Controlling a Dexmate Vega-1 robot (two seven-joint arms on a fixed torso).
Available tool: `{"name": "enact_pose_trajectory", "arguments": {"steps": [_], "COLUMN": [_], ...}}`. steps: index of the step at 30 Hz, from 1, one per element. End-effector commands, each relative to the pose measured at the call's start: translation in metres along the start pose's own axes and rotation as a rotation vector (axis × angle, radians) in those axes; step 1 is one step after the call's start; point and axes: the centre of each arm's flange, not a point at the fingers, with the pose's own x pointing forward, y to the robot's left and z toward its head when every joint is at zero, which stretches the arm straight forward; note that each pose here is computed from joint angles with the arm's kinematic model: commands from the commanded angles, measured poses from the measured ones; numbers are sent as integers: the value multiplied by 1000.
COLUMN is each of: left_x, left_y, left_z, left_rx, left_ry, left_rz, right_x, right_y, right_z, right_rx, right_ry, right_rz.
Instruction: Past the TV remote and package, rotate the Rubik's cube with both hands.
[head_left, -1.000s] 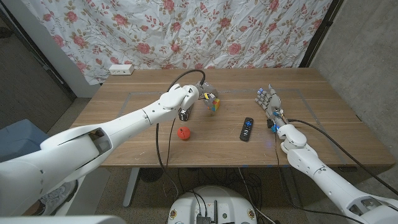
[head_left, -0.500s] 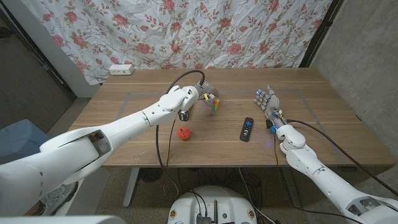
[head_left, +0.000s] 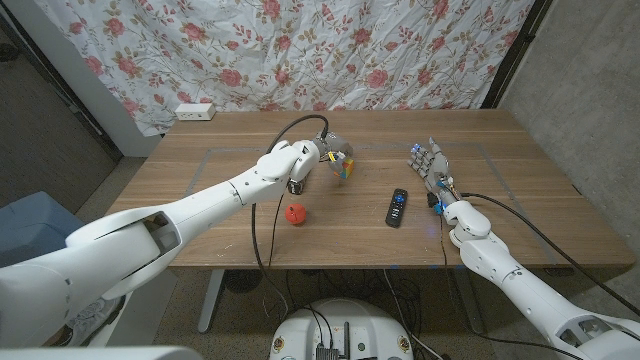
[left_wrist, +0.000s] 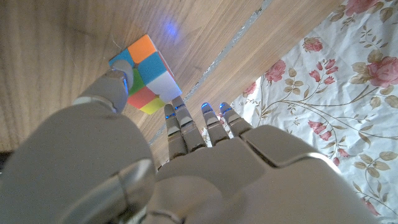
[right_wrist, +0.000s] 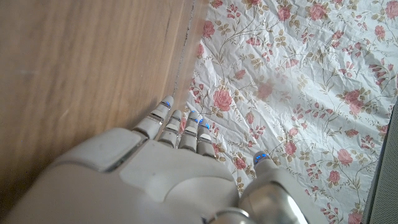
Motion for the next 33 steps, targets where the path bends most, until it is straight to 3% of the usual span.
{"name": "enact_pose_trajectory", "arguments": {"steps": [1, 33], "left_x": [1, 7], "left_y": [-3, -5], "left_z": [0, 0], "left_rx": [-17, -20], "left_ry": [6, 7], "left_rz": [19, 36], "right_x": [1, 3], "right_y": [0, -2], "right_z": [-1, -1], "right_rx": [-1, -5], "right_ry": [6, 13], "right_rz": [0, -7]}}
